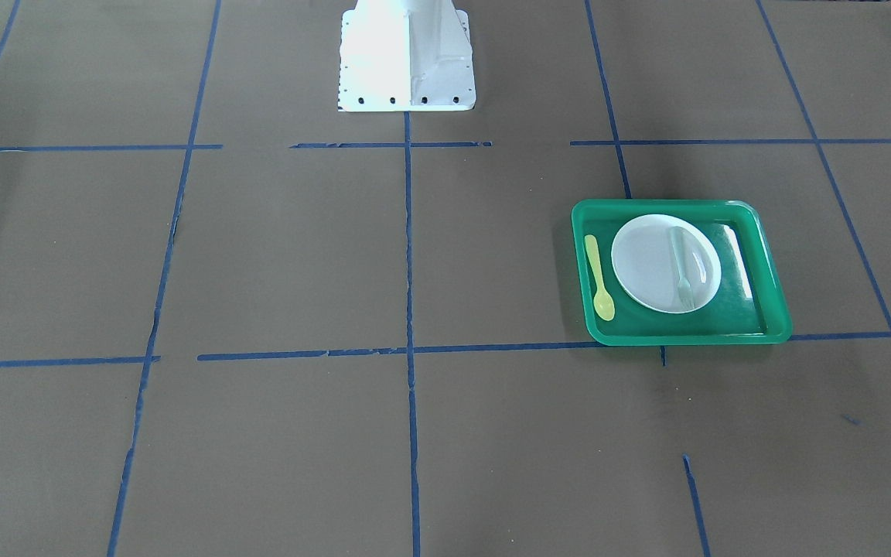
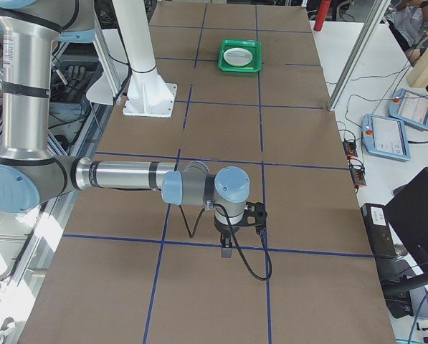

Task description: Place fork

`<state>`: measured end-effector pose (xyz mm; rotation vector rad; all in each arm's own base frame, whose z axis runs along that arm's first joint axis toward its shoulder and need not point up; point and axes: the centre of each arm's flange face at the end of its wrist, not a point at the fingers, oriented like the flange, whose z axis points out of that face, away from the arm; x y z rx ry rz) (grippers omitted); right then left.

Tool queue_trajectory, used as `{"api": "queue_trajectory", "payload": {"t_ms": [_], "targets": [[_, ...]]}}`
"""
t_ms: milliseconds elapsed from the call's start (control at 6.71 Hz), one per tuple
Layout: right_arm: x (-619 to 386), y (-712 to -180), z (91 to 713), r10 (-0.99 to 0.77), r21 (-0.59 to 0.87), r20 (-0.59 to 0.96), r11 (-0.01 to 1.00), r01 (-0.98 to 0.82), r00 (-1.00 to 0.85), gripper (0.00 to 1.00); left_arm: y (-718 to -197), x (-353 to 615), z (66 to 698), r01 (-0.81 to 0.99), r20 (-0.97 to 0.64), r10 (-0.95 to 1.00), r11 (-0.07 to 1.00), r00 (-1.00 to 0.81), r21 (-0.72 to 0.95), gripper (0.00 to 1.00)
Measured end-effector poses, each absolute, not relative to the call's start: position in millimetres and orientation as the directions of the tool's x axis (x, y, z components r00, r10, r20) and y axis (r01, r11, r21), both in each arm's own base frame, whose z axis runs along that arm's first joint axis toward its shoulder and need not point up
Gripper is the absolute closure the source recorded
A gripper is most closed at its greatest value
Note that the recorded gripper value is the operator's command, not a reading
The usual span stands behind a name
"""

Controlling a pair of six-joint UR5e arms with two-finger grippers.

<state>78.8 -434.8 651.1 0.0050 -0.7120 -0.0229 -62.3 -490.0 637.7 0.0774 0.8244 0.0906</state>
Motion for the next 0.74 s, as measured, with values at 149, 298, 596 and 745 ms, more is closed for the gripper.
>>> {"api": "queue_trajectory", "payload": {"t_ms": [149, 298, 596, 745], "targets": [[78.8, -434.8, 651.1, -0.023, 0.012, 0.653, 1.000, 0.019, 0.757, 0.00, -490.4, -62.1, 637.1, -0.051, -0.729, 0.116, 0.993, 0.675, 0.110, 0.00], [78.8, -434.8, 651.1, -0.023, 0.012, 0.653, 1.000, 0.019, 0.757, 0.00, -491.2, -62.0, 635.8, -0.051, -0.728, 0.124, 0.991, 0.674, 0.122, 0.00], [78.8, -434.8, 651.1, -0.023, 0.013, 0.653, 1.000, 0.020, 0.757, 0.00, -495.0, -61.9, 627.5, -0.047, -0.728, 0.137, 0.989, 0.672, 0.143, 0.00], [78.8, -434.8, 651.1, -0.023, 0.013, 0.653, 1.000, 0.020, 0.757, 0.00, -497.5, -56.5, 618.4, -0.055, -0.726, 0.155, 0.986, 0.670, 0.160, 0.00]]}}
